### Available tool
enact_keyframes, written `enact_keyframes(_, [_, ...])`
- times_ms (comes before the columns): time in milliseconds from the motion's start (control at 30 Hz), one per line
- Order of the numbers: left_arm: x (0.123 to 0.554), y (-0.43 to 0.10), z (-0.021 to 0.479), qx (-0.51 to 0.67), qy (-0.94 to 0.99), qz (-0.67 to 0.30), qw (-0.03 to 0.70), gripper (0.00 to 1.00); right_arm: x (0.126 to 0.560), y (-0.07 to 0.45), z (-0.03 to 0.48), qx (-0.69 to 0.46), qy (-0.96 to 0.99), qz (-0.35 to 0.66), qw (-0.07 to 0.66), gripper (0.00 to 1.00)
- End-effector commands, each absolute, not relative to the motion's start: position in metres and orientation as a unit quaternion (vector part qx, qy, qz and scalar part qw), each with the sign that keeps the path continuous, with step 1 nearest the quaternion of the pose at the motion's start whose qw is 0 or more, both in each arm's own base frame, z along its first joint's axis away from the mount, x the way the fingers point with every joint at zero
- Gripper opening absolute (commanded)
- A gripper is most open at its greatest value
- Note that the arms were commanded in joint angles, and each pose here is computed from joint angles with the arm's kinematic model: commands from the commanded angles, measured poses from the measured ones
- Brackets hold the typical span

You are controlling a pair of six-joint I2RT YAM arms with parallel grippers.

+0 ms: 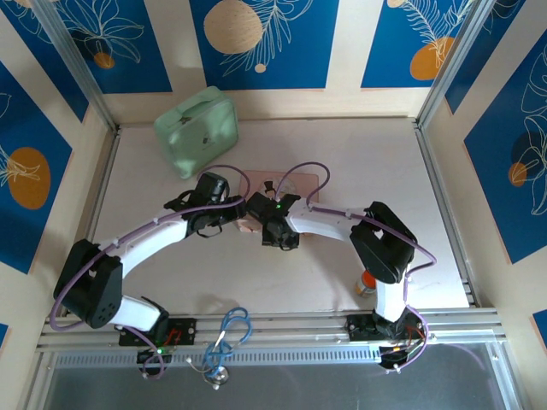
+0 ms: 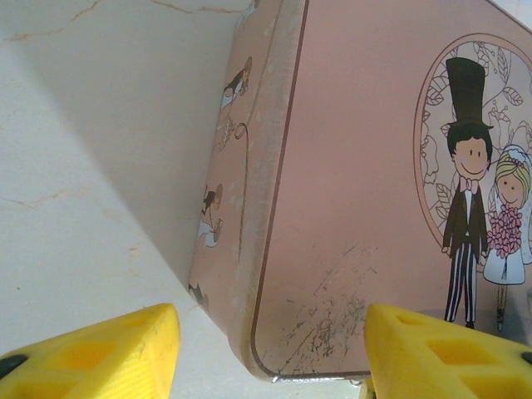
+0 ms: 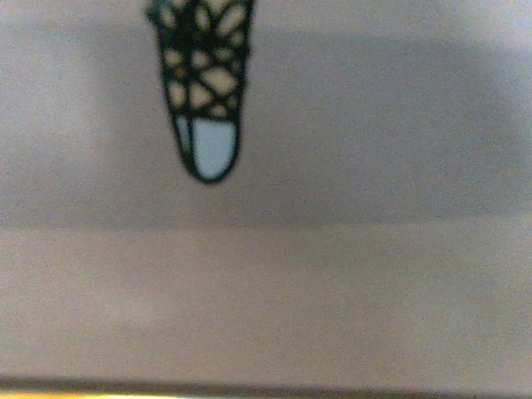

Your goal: Unlock the padlock with the key

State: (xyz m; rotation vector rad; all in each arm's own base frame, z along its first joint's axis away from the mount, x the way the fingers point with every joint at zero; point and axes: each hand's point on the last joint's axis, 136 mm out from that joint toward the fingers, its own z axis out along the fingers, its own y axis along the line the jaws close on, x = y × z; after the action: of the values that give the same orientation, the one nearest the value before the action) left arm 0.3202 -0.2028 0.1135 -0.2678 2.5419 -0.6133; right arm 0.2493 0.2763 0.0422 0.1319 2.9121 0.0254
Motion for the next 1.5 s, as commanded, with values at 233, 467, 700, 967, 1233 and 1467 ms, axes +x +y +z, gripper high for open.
enact_keyframes(233, [0.326, -0.200, 0.099, -0.098, 0.937, -0.230, 0.244, 0.59, 0.251, 0.265, 0.067, 0.022, 0.989, 0.051, 0.139, 0.53])
enact_keyframes(467, [0.324, -0.198, 0.088, -0.092, 0.942, -0.223, 0.234, 0.55, 0.260, 0.257, 0.074, 0.024, 0.986, 0.080, 0.145, 0.47])
enact_keyframes(700, [0.320, -0.191, 0.082, -0.096, 0.942, -0.225, 0.228, 0.51, 0.275, 0.255, 0.084, 0.027, 0.985, 0.089, 0.146, 0.45])
enact_keyframes(967, [0.321, -0.190, 0.094, -0.085, 0.938, -0.232, 0.244, 0.52, 0.278, 0.246, 0.095, 0.008, 0.983, 0.083, 0.163, 0.44])
enact_keyframes(1233, [0.318, -0.200, 0.100, -0.086, 0.926, -0.274, 0.246, 0.55, 0.267, 0.255, 0.102, 0.008, 0.979, 0.080, 0.186, 0.45])
enact_keyframes(1467, [0.331, -0.212, 0.120, -0.078, 0.913, -0.304, 0.262, 0.58, 0.236, 0.257, 0.096, 0.031, 0.978, 0.071, 0.195, 0.61])
